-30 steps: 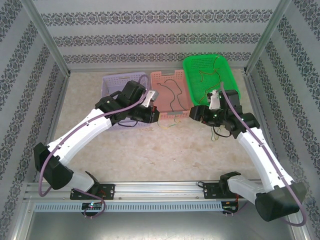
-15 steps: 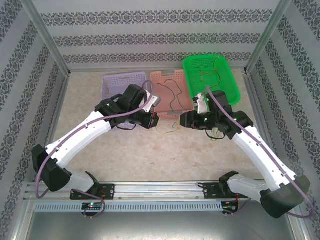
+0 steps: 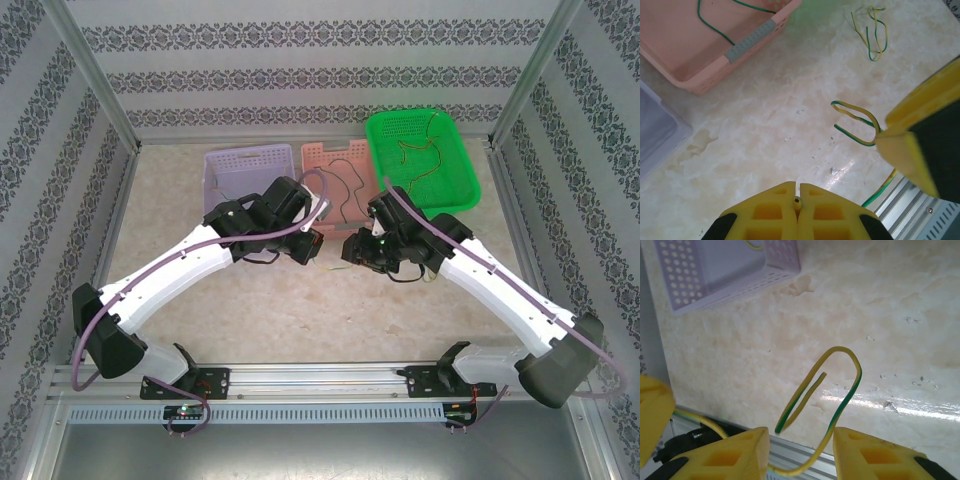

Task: Untangle the cables

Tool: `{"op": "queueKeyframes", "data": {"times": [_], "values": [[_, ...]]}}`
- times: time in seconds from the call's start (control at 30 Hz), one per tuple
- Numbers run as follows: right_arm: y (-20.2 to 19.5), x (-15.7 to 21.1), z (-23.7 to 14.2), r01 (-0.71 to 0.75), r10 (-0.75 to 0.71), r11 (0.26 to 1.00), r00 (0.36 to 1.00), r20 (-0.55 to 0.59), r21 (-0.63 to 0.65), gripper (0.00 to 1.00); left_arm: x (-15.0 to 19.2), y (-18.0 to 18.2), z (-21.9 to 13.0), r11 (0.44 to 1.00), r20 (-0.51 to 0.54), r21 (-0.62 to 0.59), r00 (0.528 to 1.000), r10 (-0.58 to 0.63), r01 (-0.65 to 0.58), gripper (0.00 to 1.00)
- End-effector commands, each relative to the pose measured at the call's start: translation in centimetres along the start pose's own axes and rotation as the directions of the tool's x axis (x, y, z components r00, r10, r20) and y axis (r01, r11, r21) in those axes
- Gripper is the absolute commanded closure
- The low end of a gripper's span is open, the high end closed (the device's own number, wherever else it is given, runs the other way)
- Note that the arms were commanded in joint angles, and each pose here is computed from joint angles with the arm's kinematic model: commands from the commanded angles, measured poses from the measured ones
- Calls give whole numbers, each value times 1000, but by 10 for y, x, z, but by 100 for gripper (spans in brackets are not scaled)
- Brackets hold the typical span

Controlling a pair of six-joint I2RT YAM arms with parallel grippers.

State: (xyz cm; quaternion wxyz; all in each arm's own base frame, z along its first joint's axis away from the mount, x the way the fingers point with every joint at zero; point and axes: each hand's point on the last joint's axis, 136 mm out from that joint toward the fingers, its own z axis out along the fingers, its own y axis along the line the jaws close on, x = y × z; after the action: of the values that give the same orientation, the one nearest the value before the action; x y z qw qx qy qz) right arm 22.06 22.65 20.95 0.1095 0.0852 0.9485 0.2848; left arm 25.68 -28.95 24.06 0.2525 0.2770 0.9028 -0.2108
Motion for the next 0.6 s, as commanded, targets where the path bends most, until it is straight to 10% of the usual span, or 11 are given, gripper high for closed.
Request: {"op": "queueKeyframes", "data": {"times": [0.0, 0.2, 0.57], "values": [[2, -9, -2, -59, 58, 998, 997, 48, 20, 60, -1, -3, -2, 998, -6, -38, 999, 52, -52, 100], [2, -11, 4, -79, 77, 997, 996, 45, 27, 63, -1, -11, 0, 996, -3, -43, 997, 74, -74, 100], [-9, -32, -3, -253, 258, 965, 962, 92, -63, 100, 1, -16, -1, 994, 26, -74, 996, 89, -87, 100]]}}
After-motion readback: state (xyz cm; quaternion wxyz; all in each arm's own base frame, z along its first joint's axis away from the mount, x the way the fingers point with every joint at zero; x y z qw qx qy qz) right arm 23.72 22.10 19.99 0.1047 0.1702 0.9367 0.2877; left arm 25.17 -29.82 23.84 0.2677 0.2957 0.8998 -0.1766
